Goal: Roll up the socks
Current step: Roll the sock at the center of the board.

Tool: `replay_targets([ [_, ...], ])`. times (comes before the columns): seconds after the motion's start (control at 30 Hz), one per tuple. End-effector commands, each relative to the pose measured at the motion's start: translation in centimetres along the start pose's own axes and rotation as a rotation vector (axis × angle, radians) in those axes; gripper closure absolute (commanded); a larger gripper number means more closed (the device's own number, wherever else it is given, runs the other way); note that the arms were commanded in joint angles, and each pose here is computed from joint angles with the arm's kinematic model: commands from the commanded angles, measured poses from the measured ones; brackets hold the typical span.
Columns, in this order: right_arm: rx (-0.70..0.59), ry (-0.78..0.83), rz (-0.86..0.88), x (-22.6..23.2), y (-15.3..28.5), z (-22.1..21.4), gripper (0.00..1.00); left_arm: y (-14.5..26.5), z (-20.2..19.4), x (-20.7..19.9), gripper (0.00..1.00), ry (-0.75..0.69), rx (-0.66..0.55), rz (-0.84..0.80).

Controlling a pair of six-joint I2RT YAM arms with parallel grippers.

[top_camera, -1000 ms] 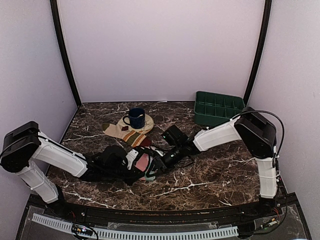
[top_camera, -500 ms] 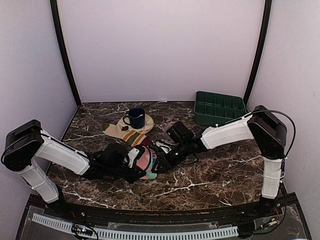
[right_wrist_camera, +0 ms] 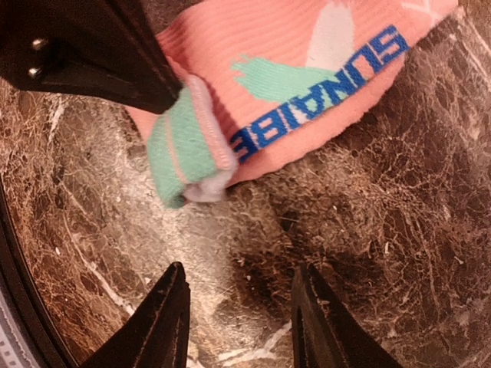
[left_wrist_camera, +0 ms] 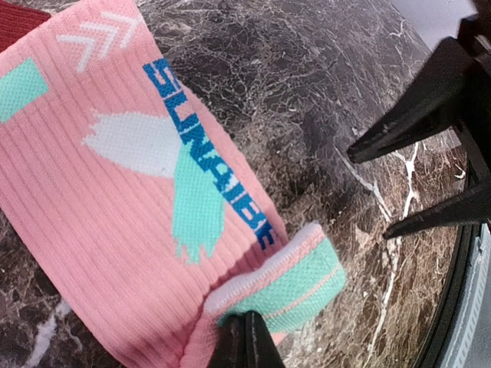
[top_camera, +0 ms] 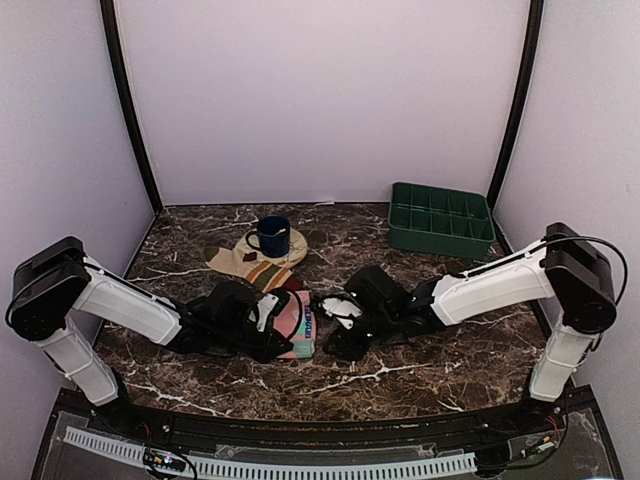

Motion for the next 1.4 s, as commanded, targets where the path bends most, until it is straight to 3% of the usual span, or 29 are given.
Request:
replay_targets([
  [0.0, -0.186, 0.217, -0.142, 2.0, 1.4, 0.9, 0.58, -0.4, -3.0, 0.6, 0.96, 0.051, 0.173, 0.006],
  [0.23, -0.221, 0.516, -0.249, 5.8, 1.1, -0.4, 0.56, -0.3, -3.0, 1.1, 0.96, 0.085, 0.184, -0.006],
  [0.63, -0.183, 0.787, -0.337, 7.6, -2.5, -0.8, 0.53, -0.2, -3.0, 1.6, 0.97, 0.105, 0.2, -0.055],
  [1.07, -0.112, 0.931, -0.355, 7.9, -4.6, -0.7, 0.5, -0.7, -3.2, 1.9, 0.98, 0.113, 0.222, -0.088],
  [1.37, -0.047, 0.947, -0.363, 6.8, -5.6, -0.6, 0.52, -0.6, -3.3, 2.2, 0.98, 0.119, 0.223, -0.098],
])
Point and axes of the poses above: each gripper's point midway between its finger pads, its own y axis back along the fingers, its own x axis along the line the jaws close on, z = x × y, the point moved 8 cm from there along y, back along the fingers, and after that the axes turned 15 degrees about -y, right-handed, at the moved point
